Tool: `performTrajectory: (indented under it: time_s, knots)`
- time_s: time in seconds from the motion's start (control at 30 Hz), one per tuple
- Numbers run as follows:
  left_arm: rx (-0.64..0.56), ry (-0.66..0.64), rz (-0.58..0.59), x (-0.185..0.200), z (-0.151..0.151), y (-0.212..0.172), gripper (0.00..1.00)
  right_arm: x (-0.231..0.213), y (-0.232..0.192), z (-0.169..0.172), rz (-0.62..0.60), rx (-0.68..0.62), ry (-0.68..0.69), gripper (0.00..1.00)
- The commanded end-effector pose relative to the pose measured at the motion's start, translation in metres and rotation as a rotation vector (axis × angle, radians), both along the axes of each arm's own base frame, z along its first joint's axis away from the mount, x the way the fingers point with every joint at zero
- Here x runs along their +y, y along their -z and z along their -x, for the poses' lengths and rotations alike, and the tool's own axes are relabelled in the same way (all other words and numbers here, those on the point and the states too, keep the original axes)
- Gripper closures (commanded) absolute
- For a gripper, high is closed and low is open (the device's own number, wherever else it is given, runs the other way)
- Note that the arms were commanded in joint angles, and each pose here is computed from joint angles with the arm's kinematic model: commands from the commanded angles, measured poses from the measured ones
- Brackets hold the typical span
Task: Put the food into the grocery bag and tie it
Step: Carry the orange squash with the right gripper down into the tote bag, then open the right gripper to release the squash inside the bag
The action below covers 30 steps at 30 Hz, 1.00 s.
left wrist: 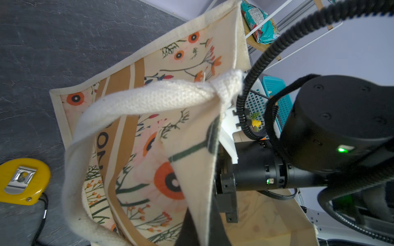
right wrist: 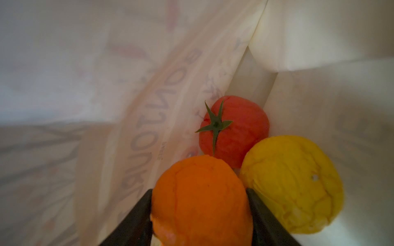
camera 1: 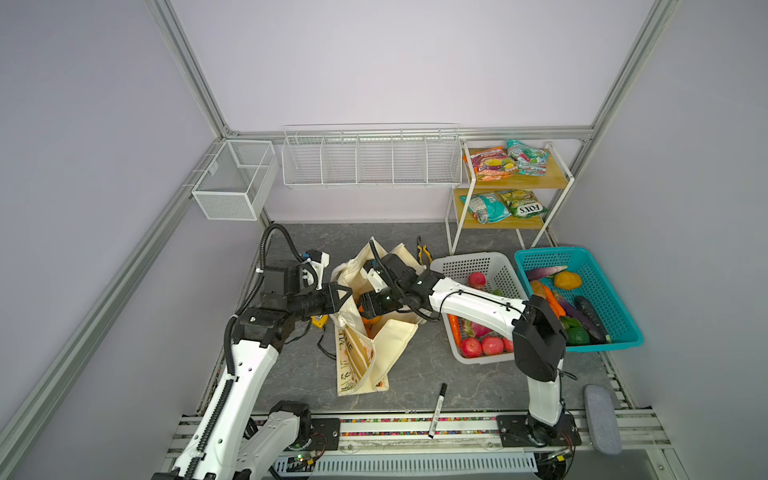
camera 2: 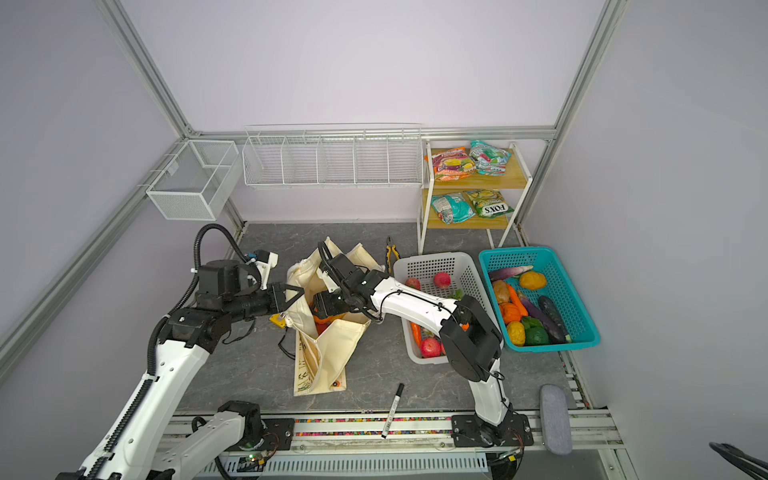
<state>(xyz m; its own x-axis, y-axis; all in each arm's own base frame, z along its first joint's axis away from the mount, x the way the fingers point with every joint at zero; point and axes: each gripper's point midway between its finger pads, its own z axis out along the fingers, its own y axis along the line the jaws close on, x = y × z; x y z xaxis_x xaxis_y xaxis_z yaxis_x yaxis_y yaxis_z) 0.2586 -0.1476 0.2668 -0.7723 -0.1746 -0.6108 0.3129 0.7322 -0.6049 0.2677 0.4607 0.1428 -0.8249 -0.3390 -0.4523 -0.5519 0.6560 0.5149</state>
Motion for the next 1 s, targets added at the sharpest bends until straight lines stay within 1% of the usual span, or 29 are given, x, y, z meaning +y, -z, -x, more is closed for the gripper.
performTrajectory:
  time_s: [0.0,0.2,0.37,0.43,0.6,0.63,0.7,0.83,0.97]
  knots:
    - [-0.062,0.022,0.027,-0.004,-0.004,-0.012,1.0,0.004,0.015,0.007,0.039,0.004,-0.033,0.42]
    - [-0.058,0.026,0.017,-0.003,-0.004,-0.006,1.0,0.007,0.037,0.013,0.101,0.013,-0.047,0.41]
    - [-0.068,0.027,0.01,-0.002,-0.002,-0.008,1.0,0.003,0.05,0.01,0.14,0.01,-0.032,0.36]
    - [-0.071,0.027,0.007,-0.002,-0.002,-0.008,1.0,0.002,0.054,0.009,0.153,0.008,-0.033,0.33]
    - [-0.077,0.015,-0.001,0.001,-0.001,-0.009,1.0,-0.002,0.059,0.005,0.193,-0.002,-0.024,0.19]
    - [-0.077,0.014,-0.002,0.001,-0.001,-0.008,1.0,-0.002,0.058,0.004,0.194,-0.008,-0.023,0.1]
    - [-0.076,0.009,-0.008,0.003,0.0,-0.008,1.0,-0.003,0.055,0.004,0.198,-0.023,-0.023,0.12]
    - [-0.077,0.006,-0.009,0.003,0.001,-0.008,1.0,-0.006,0.042,0.0,0.193,-0.066,-0.02,0.12]
    - [-0.078,0.002,-0.009,0.004,0.001,-0.009,1.0,-0.01,0.018,-0.003,0.175,-0.115,-0.017,0.12]
